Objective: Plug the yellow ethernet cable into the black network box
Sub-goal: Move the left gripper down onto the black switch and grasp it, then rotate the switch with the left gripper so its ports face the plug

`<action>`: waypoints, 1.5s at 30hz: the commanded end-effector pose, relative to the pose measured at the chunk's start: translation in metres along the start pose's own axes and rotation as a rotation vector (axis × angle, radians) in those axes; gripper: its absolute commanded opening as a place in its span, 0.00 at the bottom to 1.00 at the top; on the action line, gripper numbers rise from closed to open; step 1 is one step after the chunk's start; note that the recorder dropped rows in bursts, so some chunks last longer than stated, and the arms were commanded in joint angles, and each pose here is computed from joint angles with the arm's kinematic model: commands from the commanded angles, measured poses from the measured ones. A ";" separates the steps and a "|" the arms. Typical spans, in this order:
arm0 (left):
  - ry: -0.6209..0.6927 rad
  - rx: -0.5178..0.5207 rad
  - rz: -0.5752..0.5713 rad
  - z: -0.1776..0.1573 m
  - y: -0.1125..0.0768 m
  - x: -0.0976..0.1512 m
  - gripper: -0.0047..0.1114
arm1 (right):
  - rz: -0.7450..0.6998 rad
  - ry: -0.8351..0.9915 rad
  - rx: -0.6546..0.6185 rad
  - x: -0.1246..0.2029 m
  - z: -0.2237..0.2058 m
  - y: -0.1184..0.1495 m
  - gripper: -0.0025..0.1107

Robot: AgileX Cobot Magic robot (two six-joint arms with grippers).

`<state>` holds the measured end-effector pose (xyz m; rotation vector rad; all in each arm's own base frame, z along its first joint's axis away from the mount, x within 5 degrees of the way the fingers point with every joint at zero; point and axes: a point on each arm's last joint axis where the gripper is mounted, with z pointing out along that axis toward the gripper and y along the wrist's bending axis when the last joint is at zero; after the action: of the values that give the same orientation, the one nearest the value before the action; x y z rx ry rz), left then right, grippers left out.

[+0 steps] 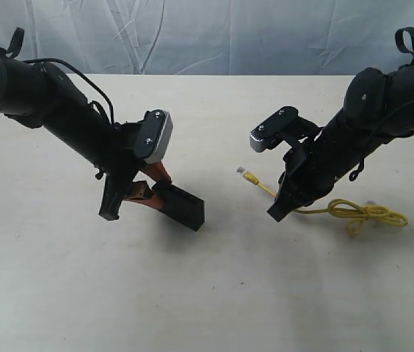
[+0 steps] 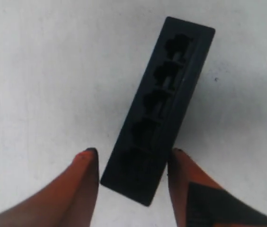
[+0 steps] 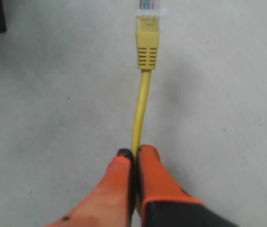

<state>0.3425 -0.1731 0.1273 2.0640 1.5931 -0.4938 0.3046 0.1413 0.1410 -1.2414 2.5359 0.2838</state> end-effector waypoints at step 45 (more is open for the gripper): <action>0.346 -0.478 -0.074 0.022 -0.051 -0.017 0.55 | 0.036 -0.036 0.021 -0.002 0.000 -0.004 0.02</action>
<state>0.2935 -0.1881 0.1112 1.8081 1.7320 0.2716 0.3073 0.1425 0.1420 -1.1932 2.5237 0.2869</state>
